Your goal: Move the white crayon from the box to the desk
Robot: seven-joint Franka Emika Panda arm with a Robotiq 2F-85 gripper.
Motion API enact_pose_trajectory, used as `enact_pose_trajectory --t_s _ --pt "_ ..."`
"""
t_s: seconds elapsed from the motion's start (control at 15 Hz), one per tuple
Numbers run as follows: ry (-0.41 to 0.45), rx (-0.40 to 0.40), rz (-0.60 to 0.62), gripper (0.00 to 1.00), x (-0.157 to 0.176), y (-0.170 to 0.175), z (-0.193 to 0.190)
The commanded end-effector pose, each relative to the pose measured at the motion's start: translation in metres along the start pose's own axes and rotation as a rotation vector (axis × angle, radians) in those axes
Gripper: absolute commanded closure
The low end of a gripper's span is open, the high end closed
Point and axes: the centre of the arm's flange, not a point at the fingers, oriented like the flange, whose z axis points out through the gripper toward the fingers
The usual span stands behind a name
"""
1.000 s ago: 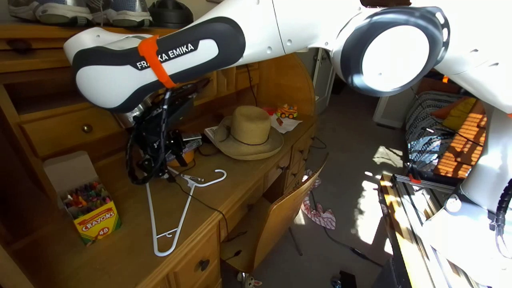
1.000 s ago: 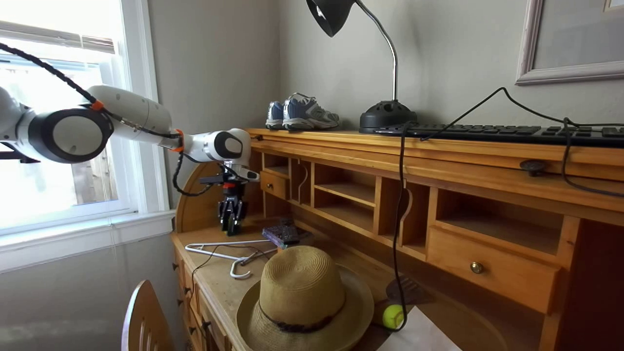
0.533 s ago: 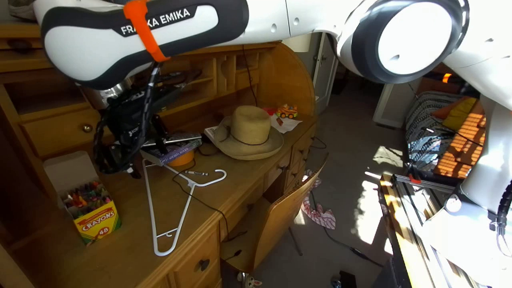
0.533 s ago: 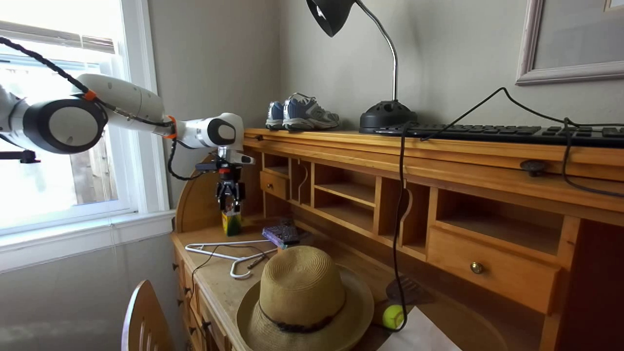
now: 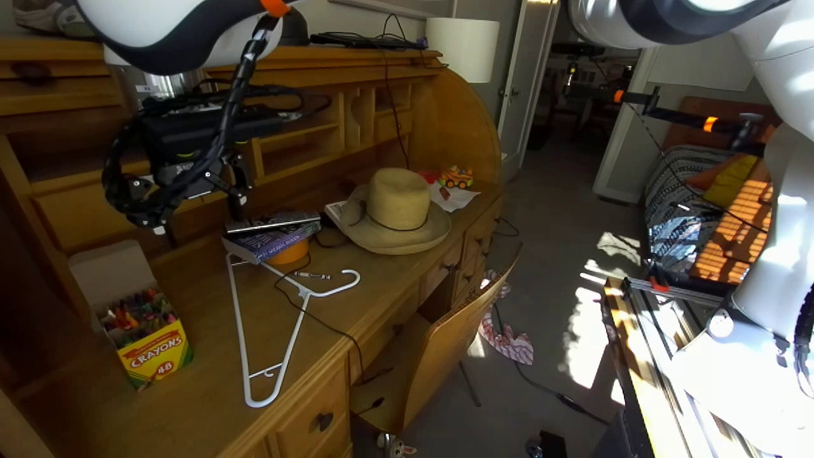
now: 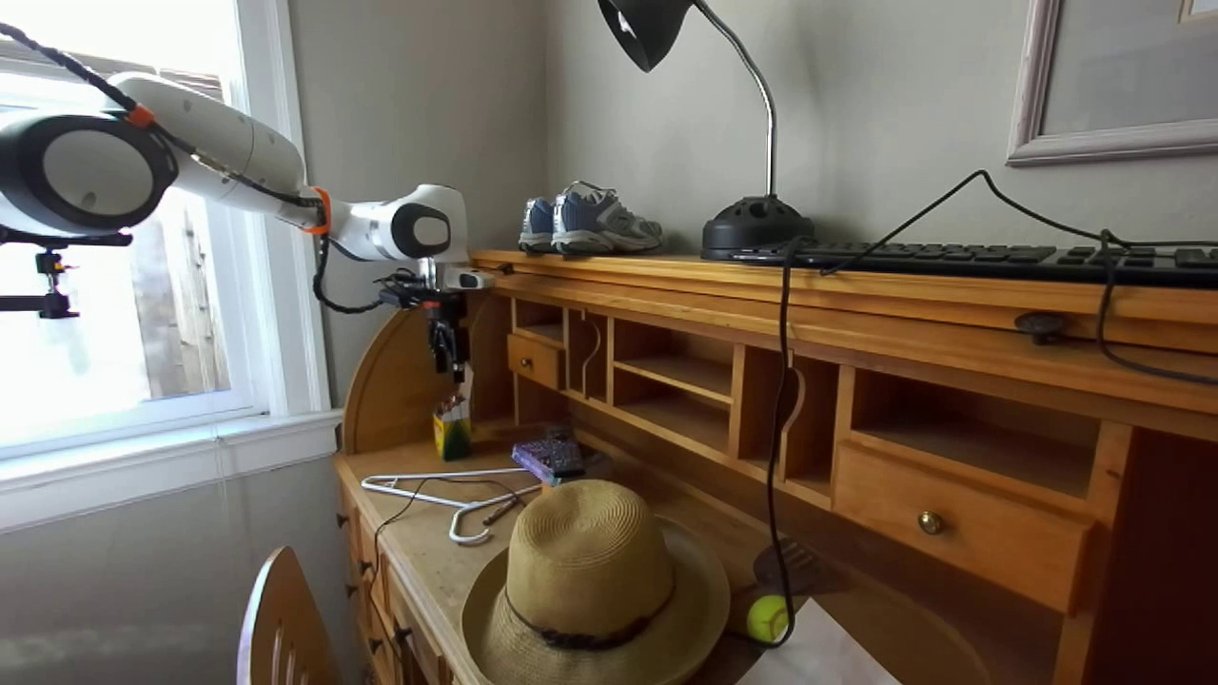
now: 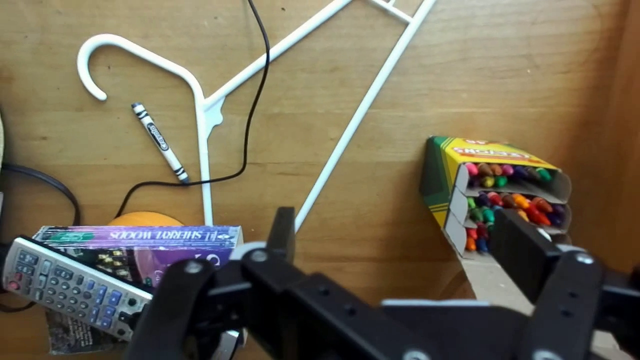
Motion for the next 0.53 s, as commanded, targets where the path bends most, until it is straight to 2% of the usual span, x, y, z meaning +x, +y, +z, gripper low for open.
enact_pose_trajectory --t_s 0.0,0.27,0.4,0.47 --pt "0.025 0.053 -0.004 0.00 -0.063 0.046 -0.023" --pt "0.058 0.014 -0.072 0.00 -0.069 0.082 -0.058" --pt "0.072 -0.009 -0.063 0.00 -0.072 0.109 -0.072" --pt "0.062 -0.033 -0.095 0.00 -0.074 0.125 -0.077"
